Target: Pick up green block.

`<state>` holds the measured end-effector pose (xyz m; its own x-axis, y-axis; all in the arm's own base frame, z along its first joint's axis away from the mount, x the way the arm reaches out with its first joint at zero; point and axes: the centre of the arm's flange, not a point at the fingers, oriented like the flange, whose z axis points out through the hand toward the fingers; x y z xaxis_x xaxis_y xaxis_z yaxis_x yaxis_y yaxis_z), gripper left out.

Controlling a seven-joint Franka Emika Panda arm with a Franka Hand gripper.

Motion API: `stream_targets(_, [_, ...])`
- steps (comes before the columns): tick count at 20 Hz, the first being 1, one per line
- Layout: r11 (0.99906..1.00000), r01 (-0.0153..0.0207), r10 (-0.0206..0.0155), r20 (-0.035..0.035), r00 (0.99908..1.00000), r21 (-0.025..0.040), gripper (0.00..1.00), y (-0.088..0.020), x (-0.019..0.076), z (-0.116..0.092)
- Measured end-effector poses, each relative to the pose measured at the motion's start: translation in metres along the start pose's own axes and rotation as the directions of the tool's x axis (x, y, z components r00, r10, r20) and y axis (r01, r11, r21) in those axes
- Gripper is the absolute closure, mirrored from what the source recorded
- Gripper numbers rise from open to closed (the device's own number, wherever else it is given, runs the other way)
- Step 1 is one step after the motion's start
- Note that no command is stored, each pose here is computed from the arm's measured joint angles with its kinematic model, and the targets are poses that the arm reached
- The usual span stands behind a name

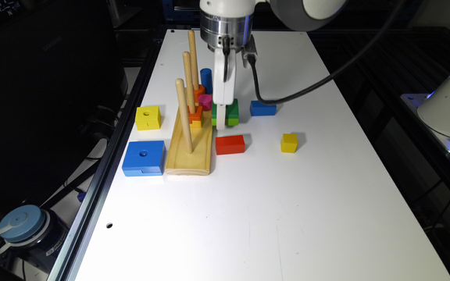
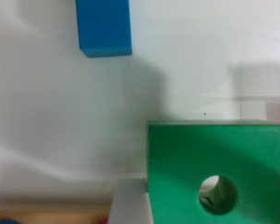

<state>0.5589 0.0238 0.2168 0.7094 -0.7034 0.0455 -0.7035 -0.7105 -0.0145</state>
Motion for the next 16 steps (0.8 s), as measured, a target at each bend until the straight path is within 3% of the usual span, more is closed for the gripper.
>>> stream_targets(1, [0.999997,-0.0009,0.0008,-0.0032,0.999994,-0.0022,1.00,-0.001,0.0000,-0.010])
stream_targets(4, [0.999939,-0.0039,0.0038,-0.0023,0.999990,-0.0103,1.00,-0.001,-0.0020,-0.033])
stream_targets(7, [0.999901,-0.0048,0.0048,0.0018,0.999987,-0.0132,1.00,0.002,-0.0032,-0.032])
stream_targets(10, [0.999894,-0.0056,0.0057,0.0029,0.999980,-0.0134,1.00,0.002,-0.0028,-0.032])
stream_targets(13, [0.999939,-0.0058,0.0058,-0.0048,0.999972,-0.0094,1.00,0.001,-0.0023,-0.039])
stream_targets(16, [0.999941,-0.0071,0.0070,-0.0119,0.999905,-0.0082,1.00,0.000,-0.0031,-0.059])
